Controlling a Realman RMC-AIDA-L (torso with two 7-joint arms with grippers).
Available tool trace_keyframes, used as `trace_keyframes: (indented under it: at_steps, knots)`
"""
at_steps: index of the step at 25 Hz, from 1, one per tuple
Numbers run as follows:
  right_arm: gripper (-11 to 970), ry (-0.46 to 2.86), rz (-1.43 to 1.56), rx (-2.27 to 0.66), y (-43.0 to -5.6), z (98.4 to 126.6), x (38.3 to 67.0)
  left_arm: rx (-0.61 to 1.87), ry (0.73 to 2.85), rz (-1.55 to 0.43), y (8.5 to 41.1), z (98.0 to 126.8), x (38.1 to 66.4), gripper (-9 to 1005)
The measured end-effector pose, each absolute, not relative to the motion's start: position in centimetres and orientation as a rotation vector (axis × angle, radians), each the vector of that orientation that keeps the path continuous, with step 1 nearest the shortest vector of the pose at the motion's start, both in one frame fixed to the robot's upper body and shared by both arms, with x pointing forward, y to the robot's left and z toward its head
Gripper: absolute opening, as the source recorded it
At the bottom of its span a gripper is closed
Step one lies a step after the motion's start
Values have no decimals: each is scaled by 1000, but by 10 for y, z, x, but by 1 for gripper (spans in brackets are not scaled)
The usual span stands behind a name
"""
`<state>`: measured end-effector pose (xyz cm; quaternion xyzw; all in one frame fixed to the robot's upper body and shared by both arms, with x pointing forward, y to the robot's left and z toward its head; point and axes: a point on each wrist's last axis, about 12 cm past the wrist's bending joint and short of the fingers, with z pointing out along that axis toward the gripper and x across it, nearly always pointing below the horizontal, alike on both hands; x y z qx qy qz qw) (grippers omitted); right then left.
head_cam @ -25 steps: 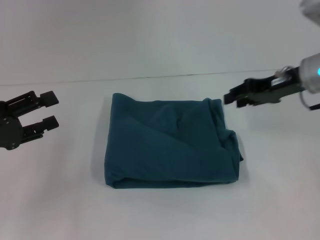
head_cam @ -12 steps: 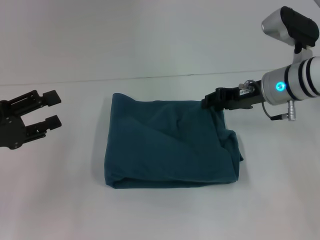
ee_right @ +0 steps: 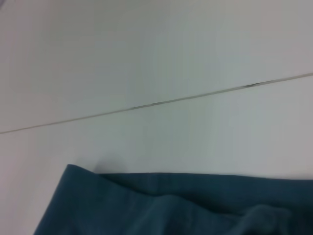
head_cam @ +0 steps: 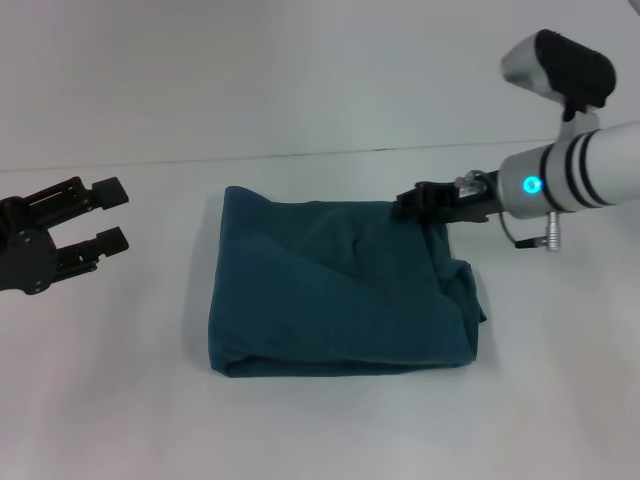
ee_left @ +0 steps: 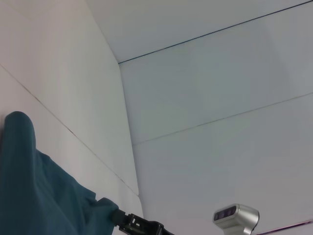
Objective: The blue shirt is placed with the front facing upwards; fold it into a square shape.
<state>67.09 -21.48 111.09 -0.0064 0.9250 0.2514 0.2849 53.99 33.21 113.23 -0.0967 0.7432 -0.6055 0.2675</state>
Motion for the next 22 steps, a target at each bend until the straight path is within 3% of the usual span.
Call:
trace_keyframes:
  at_steps: [12,17,22]
  knots:
    - [417,2486,677,-22,-200,1108,672,-261,1992,-1655,328,1130,540,814]
    - [207,2487,676,-30,-199,1108,672,-258,1989,-1660,327,1130,541,813]
    - [119,2485,684,-30,-201,1110,672,-257,1989,-1660,327,1130,542,810]
